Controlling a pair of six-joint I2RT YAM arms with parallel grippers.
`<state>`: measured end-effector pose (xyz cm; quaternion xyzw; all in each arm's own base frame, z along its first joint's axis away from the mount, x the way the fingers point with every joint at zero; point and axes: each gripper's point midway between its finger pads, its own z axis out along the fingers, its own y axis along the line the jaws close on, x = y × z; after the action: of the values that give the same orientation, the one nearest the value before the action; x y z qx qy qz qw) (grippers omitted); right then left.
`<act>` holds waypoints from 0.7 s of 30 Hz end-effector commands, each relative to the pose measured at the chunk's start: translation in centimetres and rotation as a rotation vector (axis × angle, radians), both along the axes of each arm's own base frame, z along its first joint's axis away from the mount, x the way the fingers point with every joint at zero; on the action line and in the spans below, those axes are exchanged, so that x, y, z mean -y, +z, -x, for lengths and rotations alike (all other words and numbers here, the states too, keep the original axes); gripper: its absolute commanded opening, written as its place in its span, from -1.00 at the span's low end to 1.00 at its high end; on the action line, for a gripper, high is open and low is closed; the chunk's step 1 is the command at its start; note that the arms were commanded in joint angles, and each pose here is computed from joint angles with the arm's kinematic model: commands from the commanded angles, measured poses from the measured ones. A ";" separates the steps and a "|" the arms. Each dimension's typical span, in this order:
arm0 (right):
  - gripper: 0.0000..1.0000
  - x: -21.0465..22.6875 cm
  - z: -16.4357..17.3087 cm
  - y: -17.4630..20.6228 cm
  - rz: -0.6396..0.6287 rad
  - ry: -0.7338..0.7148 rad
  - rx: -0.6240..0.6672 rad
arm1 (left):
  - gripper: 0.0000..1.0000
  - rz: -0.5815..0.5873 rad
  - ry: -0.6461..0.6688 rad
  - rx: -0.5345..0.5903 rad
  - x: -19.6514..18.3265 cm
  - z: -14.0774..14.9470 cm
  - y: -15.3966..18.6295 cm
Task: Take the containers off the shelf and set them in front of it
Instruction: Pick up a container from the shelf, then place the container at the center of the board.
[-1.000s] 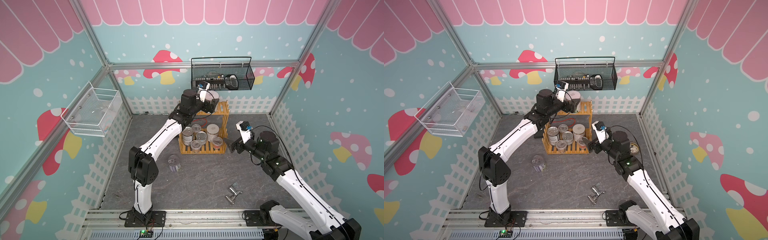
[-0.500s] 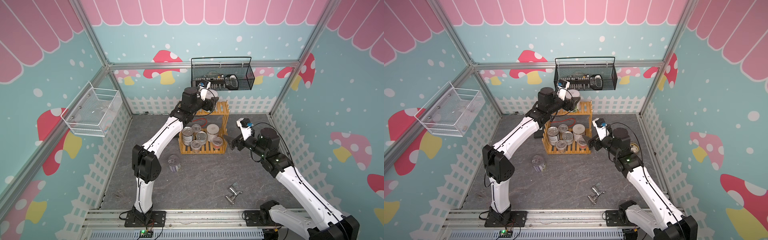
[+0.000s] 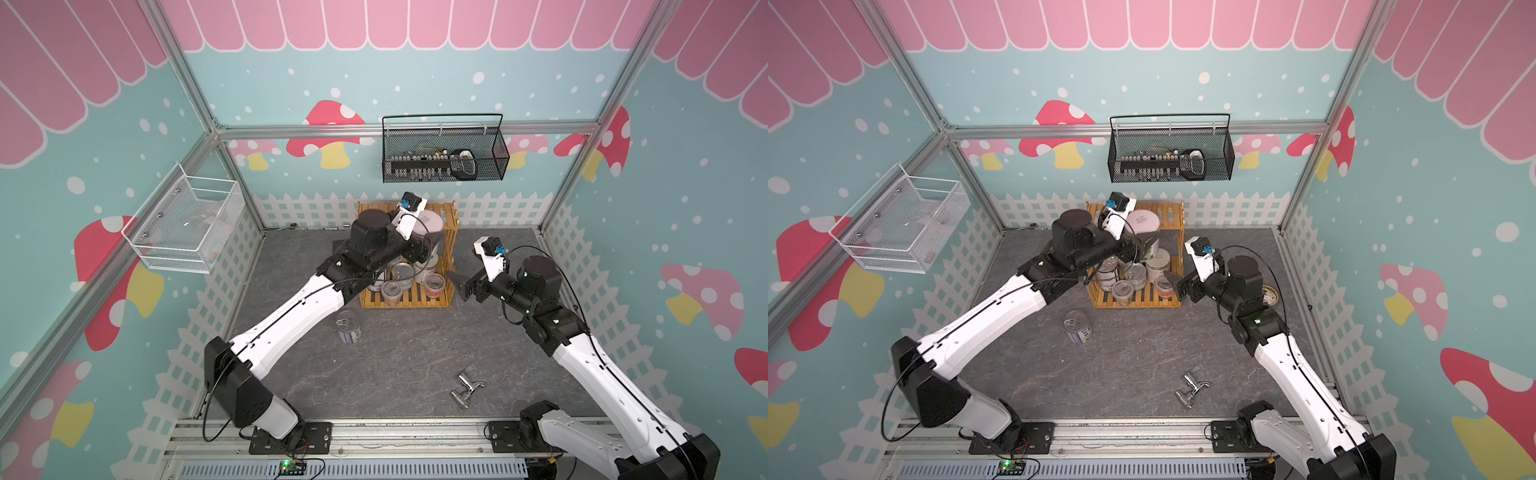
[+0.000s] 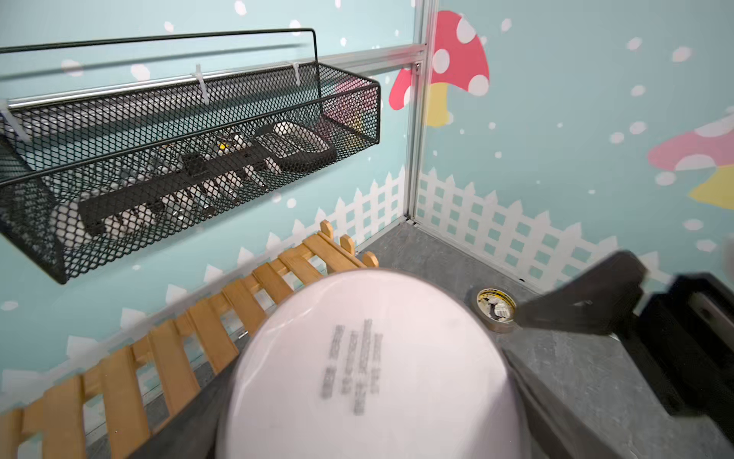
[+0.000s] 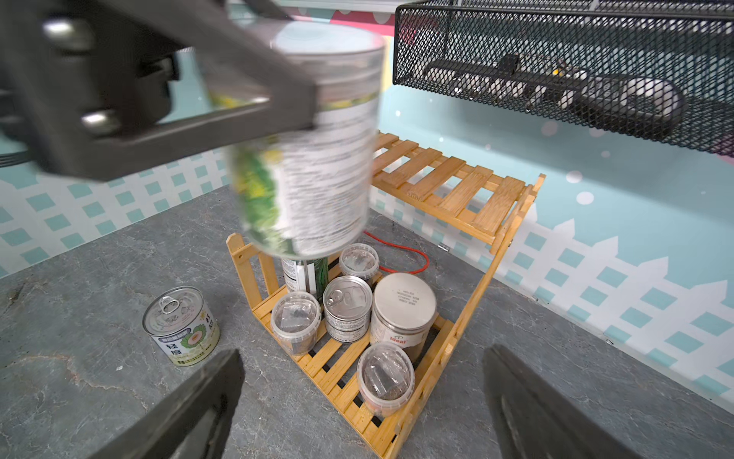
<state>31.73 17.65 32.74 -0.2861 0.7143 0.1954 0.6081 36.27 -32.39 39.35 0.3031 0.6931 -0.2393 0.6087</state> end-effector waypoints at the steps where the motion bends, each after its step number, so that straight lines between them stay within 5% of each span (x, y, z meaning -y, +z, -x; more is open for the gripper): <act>1: 0.97 0.4 0.5 0.7 -0.008 0.001 0.030 | 0.46 0.051 0.069 -0.019 -2.1 2.0 -1.6; 11: 0.97 -1.1 2.0 0.0 -0.046 0.118 0.038 | 0.43 0.071 0.227 -0.165 -5.2 7.8 -12.9; 21: 0.97 -1.8 1.7 -3.2 -0.065 0.147 -0.016 | 0.42 0.106 0.372 -0.224 -6.6 6.9 -21.2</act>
<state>30.03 19.26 29.30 -0.3175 0.7002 0.2546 0.5866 27.97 -25.78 15.71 0.1719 0.8161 -0.1691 0.5252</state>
